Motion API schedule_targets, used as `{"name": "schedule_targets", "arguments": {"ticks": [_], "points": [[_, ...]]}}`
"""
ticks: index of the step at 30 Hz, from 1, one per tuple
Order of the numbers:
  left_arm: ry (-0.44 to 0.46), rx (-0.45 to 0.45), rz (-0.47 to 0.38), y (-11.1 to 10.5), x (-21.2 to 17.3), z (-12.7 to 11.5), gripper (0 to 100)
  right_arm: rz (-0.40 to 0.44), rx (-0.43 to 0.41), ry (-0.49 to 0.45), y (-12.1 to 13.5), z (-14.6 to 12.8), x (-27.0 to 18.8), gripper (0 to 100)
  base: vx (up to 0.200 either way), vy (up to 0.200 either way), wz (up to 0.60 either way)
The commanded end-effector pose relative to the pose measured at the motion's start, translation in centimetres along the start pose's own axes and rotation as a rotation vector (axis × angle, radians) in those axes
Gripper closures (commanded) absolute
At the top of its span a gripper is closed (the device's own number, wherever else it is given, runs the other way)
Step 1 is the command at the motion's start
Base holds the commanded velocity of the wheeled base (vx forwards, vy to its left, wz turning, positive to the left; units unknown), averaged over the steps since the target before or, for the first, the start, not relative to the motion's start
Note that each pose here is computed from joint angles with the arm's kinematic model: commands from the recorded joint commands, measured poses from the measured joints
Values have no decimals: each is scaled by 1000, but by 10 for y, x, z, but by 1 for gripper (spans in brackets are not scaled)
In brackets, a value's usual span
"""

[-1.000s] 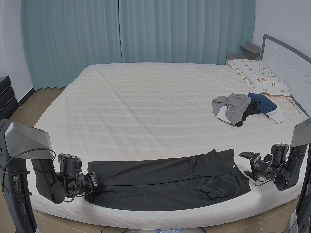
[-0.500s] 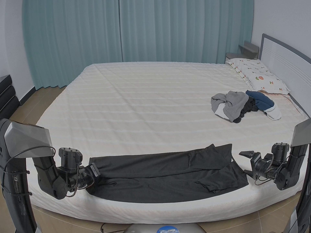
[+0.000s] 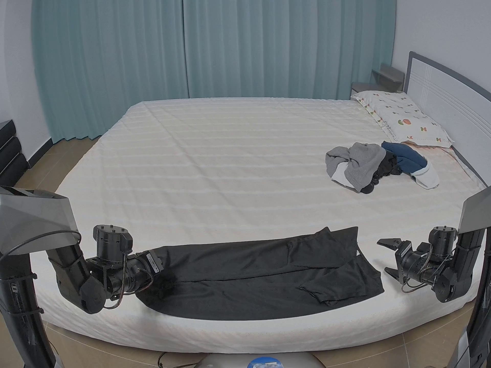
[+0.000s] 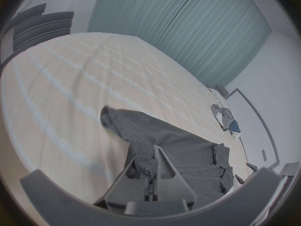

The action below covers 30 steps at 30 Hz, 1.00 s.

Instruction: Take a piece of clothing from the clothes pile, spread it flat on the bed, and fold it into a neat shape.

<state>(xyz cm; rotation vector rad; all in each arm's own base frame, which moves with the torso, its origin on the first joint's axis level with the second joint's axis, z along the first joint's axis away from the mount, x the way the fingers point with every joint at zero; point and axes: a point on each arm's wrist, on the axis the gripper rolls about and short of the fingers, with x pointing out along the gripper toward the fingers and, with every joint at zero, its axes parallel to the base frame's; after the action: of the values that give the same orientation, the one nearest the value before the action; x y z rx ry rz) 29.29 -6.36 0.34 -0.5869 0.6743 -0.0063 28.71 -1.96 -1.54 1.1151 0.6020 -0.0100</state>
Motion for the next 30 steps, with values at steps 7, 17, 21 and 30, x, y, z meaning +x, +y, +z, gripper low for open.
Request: {"name": "schedule_targets", "arguments": {"ticks": [7,17,21,30], "points": [[-50,-5,-34,-43,-8,13,100,-8,-4,8,-2,-2,0,0,0,-200,0],[52,1,-32,-100,-12,24,100,3,-12,3,-4,-5,0,0,0,-200,0],[95,26,-38,-120,-9,21,100,0,-11,6,-5,-5,0,0,0,-200,0],[188,87,-48,-161,11,-10,100,0,-15,9,-4,-6,1,0,0,-200,0]]}}
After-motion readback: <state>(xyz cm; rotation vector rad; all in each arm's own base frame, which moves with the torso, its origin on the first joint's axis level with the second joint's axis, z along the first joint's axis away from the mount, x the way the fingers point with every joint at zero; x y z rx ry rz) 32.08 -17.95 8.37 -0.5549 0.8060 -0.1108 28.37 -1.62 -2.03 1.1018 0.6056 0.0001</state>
